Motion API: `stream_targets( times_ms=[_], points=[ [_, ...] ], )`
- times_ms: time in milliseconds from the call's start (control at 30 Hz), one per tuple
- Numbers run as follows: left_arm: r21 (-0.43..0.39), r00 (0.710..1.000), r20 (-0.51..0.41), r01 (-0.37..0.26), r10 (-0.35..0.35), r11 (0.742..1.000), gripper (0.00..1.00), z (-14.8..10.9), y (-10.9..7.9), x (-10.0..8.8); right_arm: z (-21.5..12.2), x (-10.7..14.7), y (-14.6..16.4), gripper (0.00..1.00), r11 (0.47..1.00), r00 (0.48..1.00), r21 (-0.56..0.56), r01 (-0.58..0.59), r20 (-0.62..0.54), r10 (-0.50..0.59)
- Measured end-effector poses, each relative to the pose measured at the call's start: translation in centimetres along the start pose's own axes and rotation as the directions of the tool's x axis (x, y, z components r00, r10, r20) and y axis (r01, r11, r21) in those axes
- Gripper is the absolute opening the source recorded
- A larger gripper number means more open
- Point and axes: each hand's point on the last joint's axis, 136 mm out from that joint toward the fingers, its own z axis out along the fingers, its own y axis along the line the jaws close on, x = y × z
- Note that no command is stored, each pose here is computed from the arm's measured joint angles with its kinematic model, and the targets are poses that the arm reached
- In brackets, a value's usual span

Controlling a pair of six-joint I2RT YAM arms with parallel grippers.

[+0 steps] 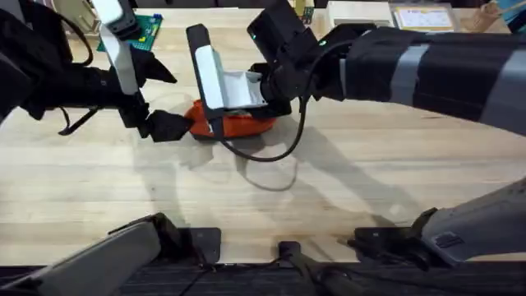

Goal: Unzip the bag, pick up the pens from the table one at a time and place them inside, then zip the bag closed.

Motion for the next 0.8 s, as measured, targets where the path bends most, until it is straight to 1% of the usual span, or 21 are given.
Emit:
stream_targets(
  times_ms=[167,300,367,400,467,500,533,600,800],
  points=[
    [0.0,1.0,0.0,0.0,0.0,1.0,0.993,0.0,0.0,0.0,0.2,-1.4,0.3,0.031,1.0,0.998,-0.011,0.016,0.053,-0.016],
    [0.0,1.0,0.0,0.0,0.0,1.0,0.993,0.0,0.0,0.0,1.2,-1.5,1.2,0.037,0.999,0.998,-0.05,0.016,0.067,-0.013],
    [0.0,1.0,0.0,0.0,0.0,1.0,0.993,0.0,0.0,0.0,1.3,-1.5,1.2,0.307,0.999,0.998,-0.053,0.012,0.069,-0.008],
    [0.0,1.0,0.0,0.0,0.0,1.0,0.993,0.0,0.0,0.0,1.3,-1.5,1.3,0.467,0.999,0.998,-0.053,0.013,0.07,-0.009],
    [0.0,1.0,0.0,0.0,0.0,1.0,0.993,0.0,0.0,0.0,1.3,-1.5,1.3,0.753,0.999,0.998,-0.053,0.013,0.07,-0.01],
    [0.0,1.0,0.0,0.0,0.0,1.0,0.993,0.0,0.0,0.0,1.3,-1.5,1.2,0.877,0.999,0.998,-0.052,0.013,0.07,-0.009],
    [0.0,1.0,0.0,0.0,0.0,1.0,0.993,0.0,0.0,0.0,1.3,-1.5,1.2,0.967,0.999,0.997,-0.051,0.015,0.07,-0.011],
    [0.0,1.0,0.0,0.0,0.0,1.0,0.993,0.0,0.0,0.0,1.3,-1.5,1.3,0.995,0.998,0.998,-0.054,0.013,0.069,-0.009],
    [0.0,1.0,0.0,0.0,0.0,1.0,0.993,0.0,0.0,0.0,1.3,-1.4,1.4,0.996,0.998,0.998,-0.059,-0.002,0.064,0.005]
  ],
)
